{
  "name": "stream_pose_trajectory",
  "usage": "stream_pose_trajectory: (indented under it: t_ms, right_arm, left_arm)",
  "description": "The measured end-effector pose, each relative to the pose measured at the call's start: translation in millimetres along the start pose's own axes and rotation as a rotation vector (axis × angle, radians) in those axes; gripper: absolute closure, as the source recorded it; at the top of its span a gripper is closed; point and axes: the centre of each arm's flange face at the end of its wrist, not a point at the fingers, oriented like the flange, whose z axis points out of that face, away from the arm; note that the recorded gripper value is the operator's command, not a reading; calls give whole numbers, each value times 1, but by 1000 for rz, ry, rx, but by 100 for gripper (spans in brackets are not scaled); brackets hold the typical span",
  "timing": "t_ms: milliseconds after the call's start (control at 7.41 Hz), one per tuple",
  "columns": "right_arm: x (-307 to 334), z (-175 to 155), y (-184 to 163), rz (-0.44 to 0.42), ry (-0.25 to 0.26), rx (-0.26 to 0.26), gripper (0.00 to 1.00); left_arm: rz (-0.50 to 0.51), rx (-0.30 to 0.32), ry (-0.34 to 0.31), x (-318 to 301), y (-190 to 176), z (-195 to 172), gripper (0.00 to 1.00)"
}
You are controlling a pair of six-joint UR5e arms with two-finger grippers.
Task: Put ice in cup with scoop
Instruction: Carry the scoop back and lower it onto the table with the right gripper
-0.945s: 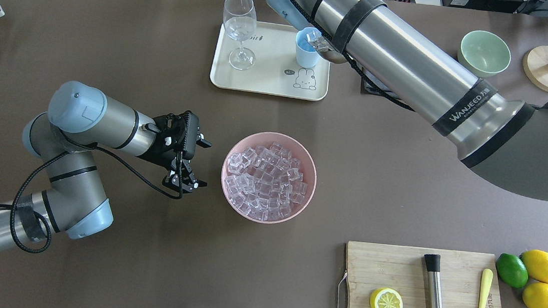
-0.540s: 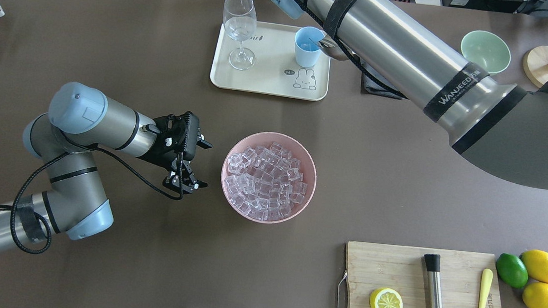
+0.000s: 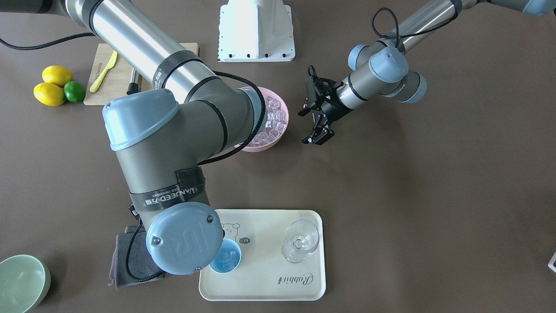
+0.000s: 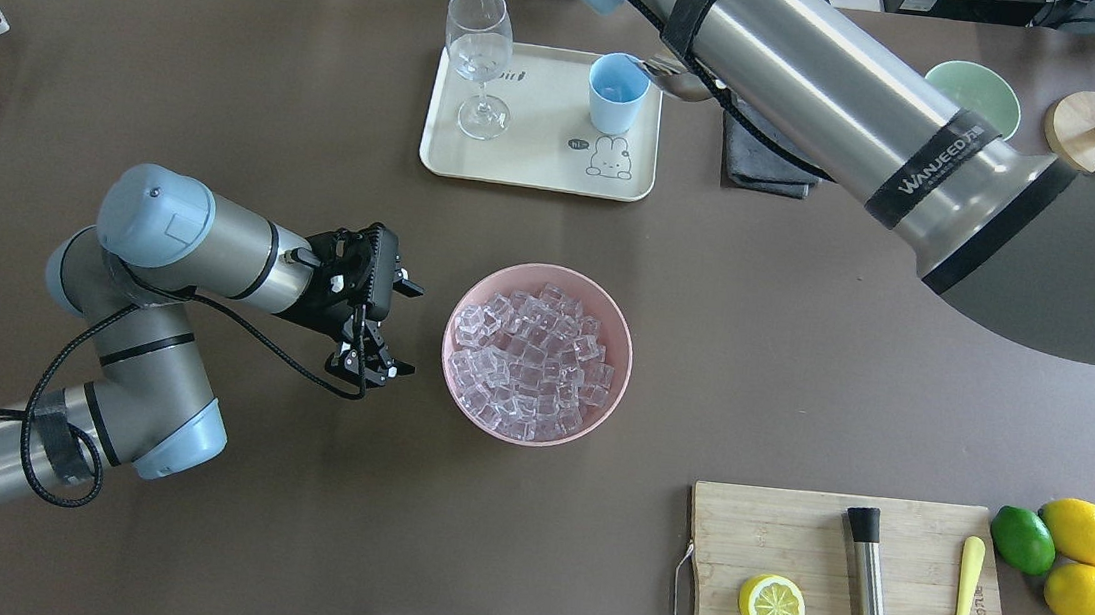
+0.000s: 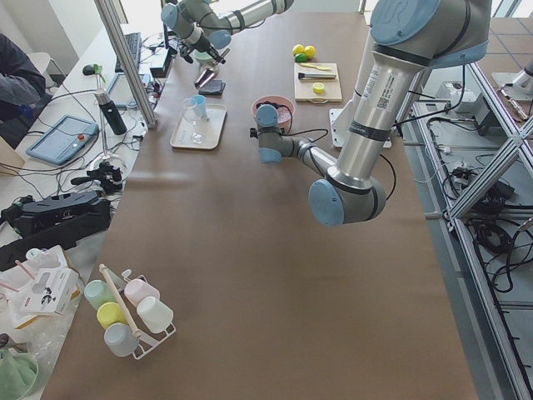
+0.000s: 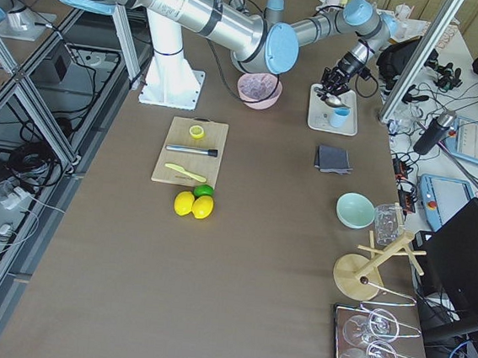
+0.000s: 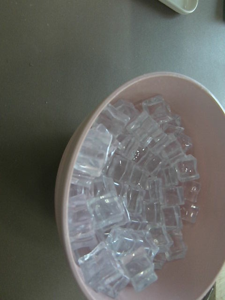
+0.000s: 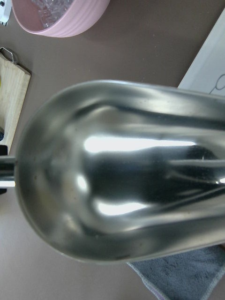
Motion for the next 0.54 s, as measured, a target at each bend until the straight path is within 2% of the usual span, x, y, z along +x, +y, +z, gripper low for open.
stream_pose_trajectory:
  t_ms: [270, 540]
  right_arm:
    - [28, -18, 33, 9, -14, 76, 100]
    - [54, -15, 85, 31, -22, 130, 100]
  left_arm:
    - [1, 1, 0, 0, -1, 0, 3]
    - [2, 4, 0, 2, -1, -3, 3]
